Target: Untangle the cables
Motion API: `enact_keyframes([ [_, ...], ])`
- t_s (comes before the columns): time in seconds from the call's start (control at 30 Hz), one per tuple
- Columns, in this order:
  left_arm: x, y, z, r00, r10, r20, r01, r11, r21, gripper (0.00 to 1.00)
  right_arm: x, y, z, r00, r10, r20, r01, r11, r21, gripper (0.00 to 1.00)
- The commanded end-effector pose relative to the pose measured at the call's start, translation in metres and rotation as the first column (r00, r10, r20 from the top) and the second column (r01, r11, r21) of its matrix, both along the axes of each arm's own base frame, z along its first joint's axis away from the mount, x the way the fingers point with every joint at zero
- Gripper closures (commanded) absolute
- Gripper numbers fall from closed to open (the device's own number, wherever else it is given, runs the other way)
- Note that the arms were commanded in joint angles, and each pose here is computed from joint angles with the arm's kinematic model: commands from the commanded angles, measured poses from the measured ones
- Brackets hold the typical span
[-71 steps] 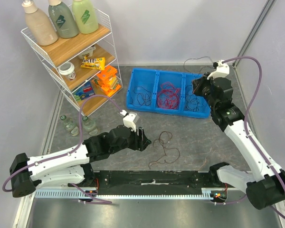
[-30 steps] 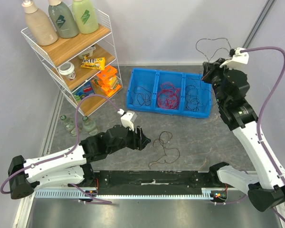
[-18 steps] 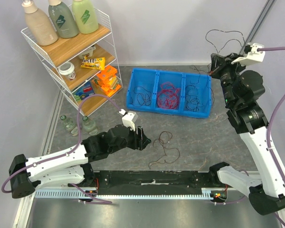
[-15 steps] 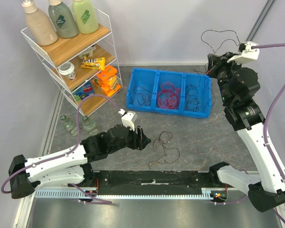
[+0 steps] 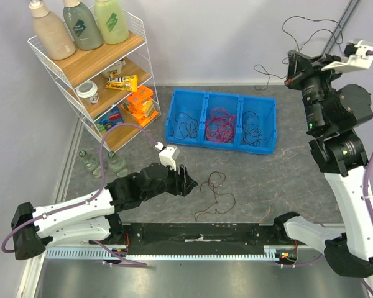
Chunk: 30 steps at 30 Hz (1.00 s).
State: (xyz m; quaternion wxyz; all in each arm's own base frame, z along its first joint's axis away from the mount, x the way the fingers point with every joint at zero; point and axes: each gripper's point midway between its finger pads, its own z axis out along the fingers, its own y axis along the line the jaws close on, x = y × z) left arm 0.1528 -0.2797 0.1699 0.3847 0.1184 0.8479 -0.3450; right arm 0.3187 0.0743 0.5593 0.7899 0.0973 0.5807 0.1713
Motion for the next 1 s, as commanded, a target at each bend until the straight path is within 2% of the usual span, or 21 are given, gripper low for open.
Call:
enact_keyframes([
  [0.0, 0.005, -0.006, 0.018, 1.000, 0.015, 0.018, -0.014, 0.998, -0.062, 0.34, 0.001, -0.001, -0.008, 1.000, -0.009, -0.002, 0.009, 1.000, -0.002, 1.00],
  [0.33, 0.003, 0.003, 0.017, 0.999, 0.031, 0.017, -0.030, 0.998, -0.064, 0.34, 0.059, 0.016, -0.115, 0.981, -0.008, -0.196, 0.019, 0.998, 0.058, 1.00],
  [0.53, 0.002, 0.011, 0.016, 0.999, 0.047, 0.025, -0.045, 0.997, -0.068, 0.34, 0.079, 0.001, -0.167, 0.957, -0.039, -0.288, 0.070, 0.993, 0.098, 1.00],
  [0.7, 0.002, 0.011, 0.015, 0.999, 0.045, 0.027, -0.044, 0.997, -0.062, 0.34, 0.080, -0.016, -0.191, 0.942, -0.070, -0.329, 0.105, 0.991, 0.089, 1.00],
  [0.97, 0.003, 0.009, 0.014, 0.999, 0.041, 0.024, -0.039, 0.997, -0.063, 0.34, 0.077, -0.035, -0.196, 0.937, -0.113, -0.331, 0.143, 0.987, 0.068, 1.00],
])
